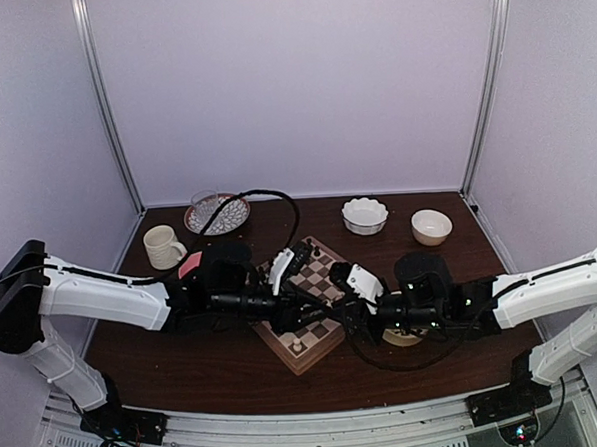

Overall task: Set up the chess pieces on the board
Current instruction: Pass from the right arm to the left, then pass from the left arm to the right

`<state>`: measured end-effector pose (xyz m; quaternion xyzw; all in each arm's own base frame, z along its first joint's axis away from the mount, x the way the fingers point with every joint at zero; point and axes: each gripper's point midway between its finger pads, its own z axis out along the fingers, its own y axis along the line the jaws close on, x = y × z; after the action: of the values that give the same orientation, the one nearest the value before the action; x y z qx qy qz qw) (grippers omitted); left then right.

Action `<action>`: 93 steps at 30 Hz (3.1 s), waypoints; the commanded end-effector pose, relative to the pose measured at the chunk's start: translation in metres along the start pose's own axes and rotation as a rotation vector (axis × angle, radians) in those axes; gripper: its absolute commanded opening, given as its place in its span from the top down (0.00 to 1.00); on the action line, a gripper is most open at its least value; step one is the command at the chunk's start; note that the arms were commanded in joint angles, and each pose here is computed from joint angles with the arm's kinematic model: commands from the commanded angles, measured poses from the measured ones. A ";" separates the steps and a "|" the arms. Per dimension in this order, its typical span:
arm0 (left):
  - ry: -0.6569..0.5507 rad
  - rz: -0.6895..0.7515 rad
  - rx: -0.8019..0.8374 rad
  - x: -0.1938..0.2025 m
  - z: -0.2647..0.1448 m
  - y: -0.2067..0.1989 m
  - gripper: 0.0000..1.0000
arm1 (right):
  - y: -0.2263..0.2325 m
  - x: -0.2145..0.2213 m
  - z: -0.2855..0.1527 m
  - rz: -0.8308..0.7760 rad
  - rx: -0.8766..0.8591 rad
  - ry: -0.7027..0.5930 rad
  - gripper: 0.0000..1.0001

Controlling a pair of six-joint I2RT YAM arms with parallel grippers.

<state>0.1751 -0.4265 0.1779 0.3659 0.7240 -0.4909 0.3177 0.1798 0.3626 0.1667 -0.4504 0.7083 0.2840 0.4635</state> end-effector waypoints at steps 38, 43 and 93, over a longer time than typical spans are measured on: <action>-0.001 -0.045 0.076 -0.011 0.004 -0.005 0.90 | -0.004 -0.011 0.000 -0.065 0.107 -0.001 0.92; -0.013 -0.038 0.072 -0.014 0.000 -0.006 0.94 | -0.006 -0.013 -0.002 -0.061 0.117 -0.007 0.88; -0.421 0.055 0.212 -0.053 -0.067 -0.025 0.93 | 0.007 -0.060 -0.023 0.502 -0.529 -0.366 0.46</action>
<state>0.1787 -0.3822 0.2415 0.3024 0.6019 -0.6066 0.4223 0.1815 0.3693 0.2102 -0.2998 0.6384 0.6121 0.3576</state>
